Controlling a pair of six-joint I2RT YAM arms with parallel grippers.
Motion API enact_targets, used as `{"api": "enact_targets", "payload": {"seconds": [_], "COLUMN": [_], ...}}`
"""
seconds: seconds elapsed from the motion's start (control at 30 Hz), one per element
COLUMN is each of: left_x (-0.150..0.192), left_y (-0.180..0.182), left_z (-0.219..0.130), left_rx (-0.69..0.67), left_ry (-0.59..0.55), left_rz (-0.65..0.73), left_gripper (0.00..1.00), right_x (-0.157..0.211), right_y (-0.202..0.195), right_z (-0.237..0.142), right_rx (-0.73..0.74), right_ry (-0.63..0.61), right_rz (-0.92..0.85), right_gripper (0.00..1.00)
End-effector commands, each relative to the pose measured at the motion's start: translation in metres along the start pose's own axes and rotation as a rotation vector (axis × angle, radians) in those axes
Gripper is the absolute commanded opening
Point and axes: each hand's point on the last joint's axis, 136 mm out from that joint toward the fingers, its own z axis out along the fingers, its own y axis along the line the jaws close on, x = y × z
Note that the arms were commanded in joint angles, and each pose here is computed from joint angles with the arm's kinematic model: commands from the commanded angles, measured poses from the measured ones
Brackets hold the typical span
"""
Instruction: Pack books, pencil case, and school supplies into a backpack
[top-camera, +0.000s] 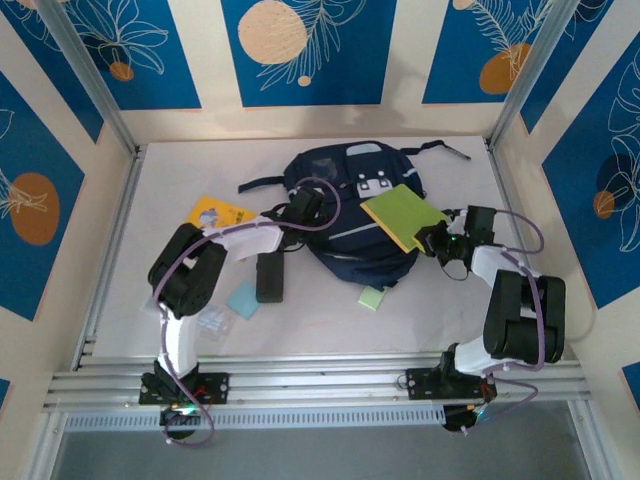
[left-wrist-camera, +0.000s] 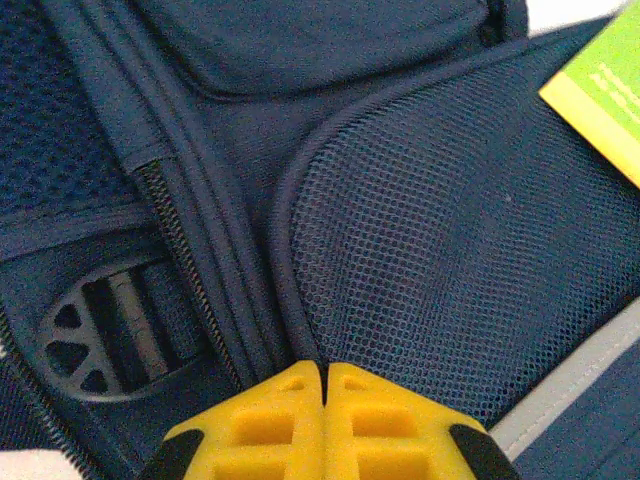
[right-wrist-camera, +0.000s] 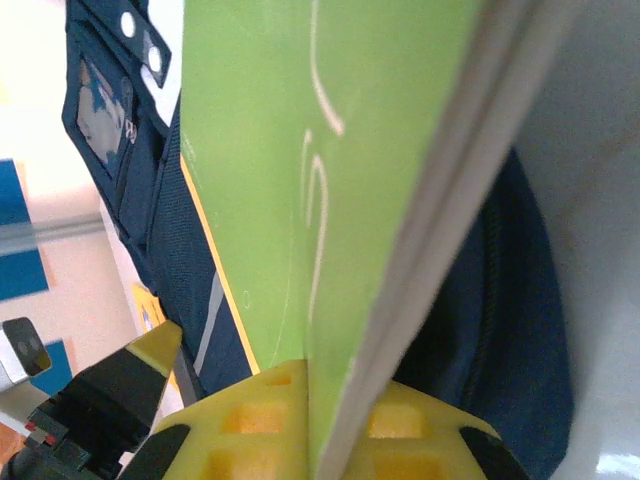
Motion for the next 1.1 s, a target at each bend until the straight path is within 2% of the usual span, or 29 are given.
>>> {"api": "enact_targets", "payload": {"seconds": [0.0,0.07,0.13,0.23,0.4,0.63,0.8,1.07], "left_x": [0.019,0.012,0.005,0.002,0.017,0.044,0.054,0.071], "left_y": [0.011,-0.001,-0.016,-0.038,-0.069,-0.085,-0.086,-0.081], "left_z": [-0.012,-0.023,-0.036,-0.054,-0.076,-0.074,-0.067,-0.049], "left_rx": [-0.023,0.032,0.092,0.193,0.349,0.424,0.443,0.456], "left_ry": [0.073,0.073,0.079,0.105,0.171,0.256,0.32,0.391], "left_rz": [0.046,0.108,0.189,0.317,0.514,0.703,0.766,0.773], "left_gripper": [0.11,0.23,0.4,0.5,0.51,0.56,0.6,0.61], "right_x": [-0.001,-0.006,-0.01,-0.013,-0.016,-0.014,-0.011,-0.009], "right_y": [0.014,0.021,0.032,0.046,0.061,0.068,0.068,0.065], "right_z": [0.005,0.002,-0.005,-0.023,-0.057,-0.084,-0.089,-0.088], "right_rx": [-0.002,-0.013,-0.024,-0.032,-0.048,-0.081,-0.078,-0.083], "right_ry": [0.014,0.009,0.002,-0.021,-0.075,-0.104,-0.115,-0.111], "right_rz": [-0.055,-0.065,-0.085,-0.106,-0.116,-0.109,-0.113,-0.1], "right_gripper": [0.0,0.0,0.0,0.0,0.0,0.0,0.0,0.0]}}
